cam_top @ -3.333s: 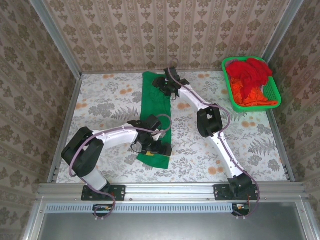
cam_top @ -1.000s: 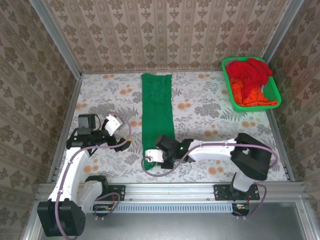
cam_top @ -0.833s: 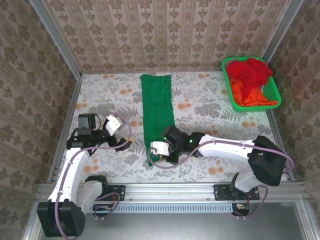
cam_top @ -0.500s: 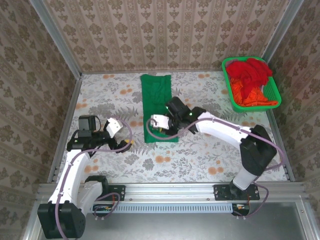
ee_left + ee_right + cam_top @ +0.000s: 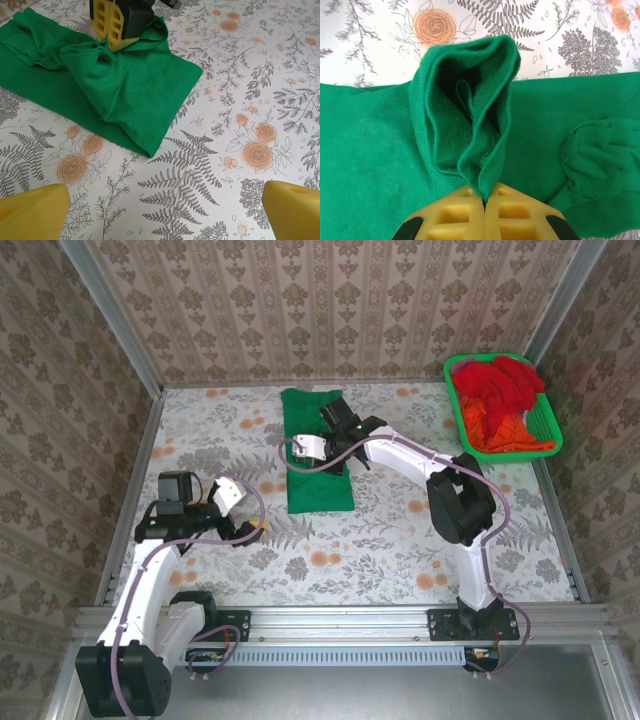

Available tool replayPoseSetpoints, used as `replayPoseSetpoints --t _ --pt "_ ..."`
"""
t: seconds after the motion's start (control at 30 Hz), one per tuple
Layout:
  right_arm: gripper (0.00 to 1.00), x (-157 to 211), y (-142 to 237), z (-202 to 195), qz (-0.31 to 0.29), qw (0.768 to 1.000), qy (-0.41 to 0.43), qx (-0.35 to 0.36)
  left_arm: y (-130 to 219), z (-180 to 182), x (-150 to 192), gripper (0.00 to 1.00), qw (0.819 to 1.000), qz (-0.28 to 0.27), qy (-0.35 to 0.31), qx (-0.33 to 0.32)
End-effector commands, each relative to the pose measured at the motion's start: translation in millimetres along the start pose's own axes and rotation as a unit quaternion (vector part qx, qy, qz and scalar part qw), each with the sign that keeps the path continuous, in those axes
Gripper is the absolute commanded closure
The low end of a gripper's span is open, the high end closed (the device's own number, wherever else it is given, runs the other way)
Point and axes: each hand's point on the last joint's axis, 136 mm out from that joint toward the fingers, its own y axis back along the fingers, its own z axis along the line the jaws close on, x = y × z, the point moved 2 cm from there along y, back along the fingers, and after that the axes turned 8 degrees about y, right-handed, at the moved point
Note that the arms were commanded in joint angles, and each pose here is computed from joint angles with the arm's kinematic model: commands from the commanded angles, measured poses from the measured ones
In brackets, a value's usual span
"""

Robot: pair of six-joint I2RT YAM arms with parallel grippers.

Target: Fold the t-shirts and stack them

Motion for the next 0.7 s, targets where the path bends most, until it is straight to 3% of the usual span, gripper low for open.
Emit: replayPoseSetpoints --t 0.0,0.43,0.47,0.53,0.67 --pt "1.00 5 -9 -11 0.002 1.000 0.002 -0.003 -3 -4 2 0.00 1.000 -0.008 -0.005 0.015" --pt "1.00 16 -45 -31 0.028 1.000 -0.004 0.003 -3 0 2 0.00 1.000 -0.009 0.009 0.009" --pt "0.96 17 -46 -36 0.031 0.999 -0.004 0.014 -3 0 2 0.00 1.000 -0.010 0.008 0.008" --pt "0.79 18 -47 -50 0.035 0.998 -0.013 0.050 -3 0 2 0.00 1.000 -0.010 0.009 0.008" --pt "0.26 12 -31 -69 0.020 0.993 -0.035 0.111 -3 0 2 0.00 1.000 -0.011 0.010 0.008"
